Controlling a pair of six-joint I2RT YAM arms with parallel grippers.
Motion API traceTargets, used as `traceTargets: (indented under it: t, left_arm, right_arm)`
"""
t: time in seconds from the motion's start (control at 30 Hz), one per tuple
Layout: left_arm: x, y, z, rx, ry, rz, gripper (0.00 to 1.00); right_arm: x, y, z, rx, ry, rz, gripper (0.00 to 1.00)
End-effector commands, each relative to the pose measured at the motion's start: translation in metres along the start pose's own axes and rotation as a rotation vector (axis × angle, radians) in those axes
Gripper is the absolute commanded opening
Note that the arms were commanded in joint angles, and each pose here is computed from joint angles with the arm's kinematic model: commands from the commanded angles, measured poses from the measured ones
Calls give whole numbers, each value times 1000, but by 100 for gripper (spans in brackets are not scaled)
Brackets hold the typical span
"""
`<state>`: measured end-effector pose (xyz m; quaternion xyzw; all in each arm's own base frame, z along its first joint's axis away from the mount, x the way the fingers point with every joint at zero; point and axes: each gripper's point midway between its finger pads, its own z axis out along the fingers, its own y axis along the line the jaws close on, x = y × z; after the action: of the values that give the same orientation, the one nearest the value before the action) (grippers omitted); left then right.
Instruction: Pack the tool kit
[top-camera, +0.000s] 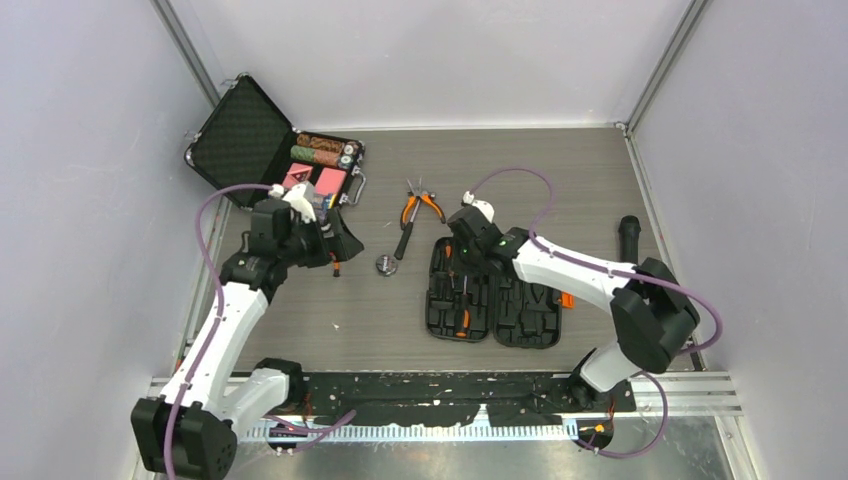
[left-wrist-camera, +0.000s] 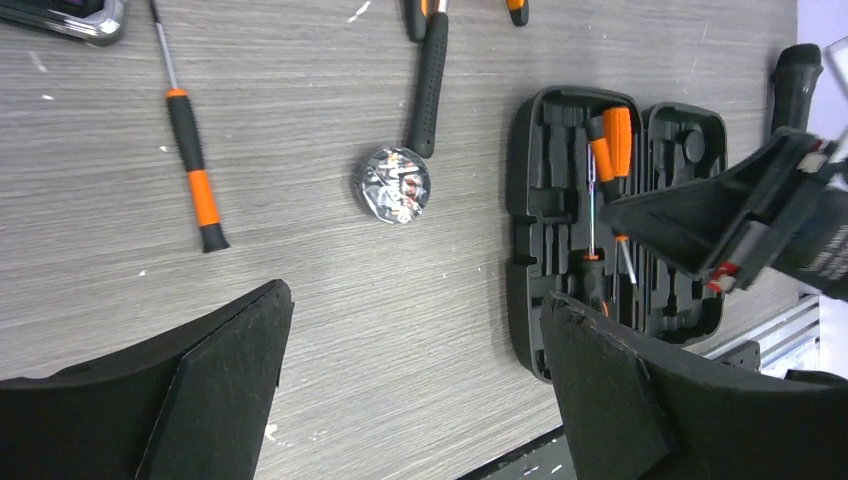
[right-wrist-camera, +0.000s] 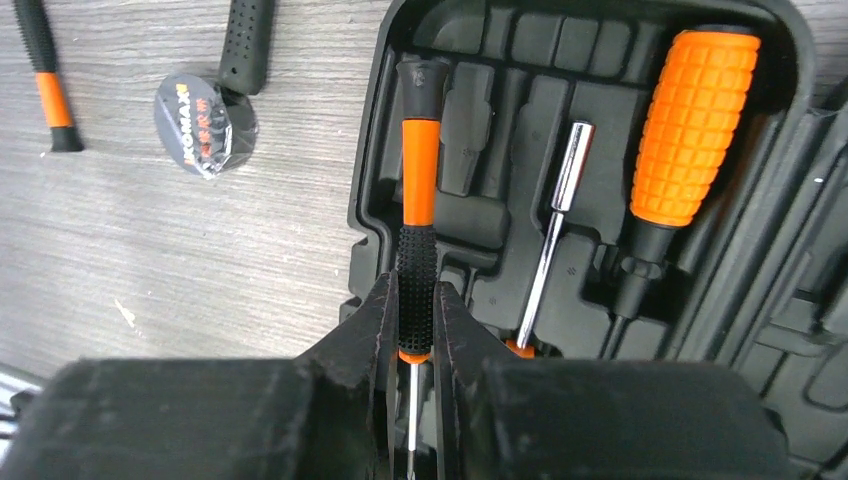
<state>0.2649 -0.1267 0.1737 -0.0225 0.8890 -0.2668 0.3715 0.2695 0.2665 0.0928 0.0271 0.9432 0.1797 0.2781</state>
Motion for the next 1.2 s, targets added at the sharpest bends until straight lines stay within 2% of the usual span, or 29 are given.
traceTargets:
  t: [0.0,0.2,0.57,0.77,0.97,1.17]
  left_arm:
    - [-16,-10,-26,30,-24,39,95]
    - [-14,13,-29,-67,-68,75,94]
    - [-14,13,-31,-54,-81,89,93]
    - [-12,12,-29,-39,-67,80,93]
    - [-9,13,-26,-32,-46,69,92]
    - [-8,13,-24,-26,-34,62,92]
  right_arm:
    - [-18,17,11,19,-90,58,5]
    - [-7,21,27,49,-72,84,5]
    - [4,20,47,86,-41,96,6]
    - [13,24,43,61,5,91,20]
    - [0,27,23,42,-36,71,32]
    - [-4,31,11,9,-46,55,35]
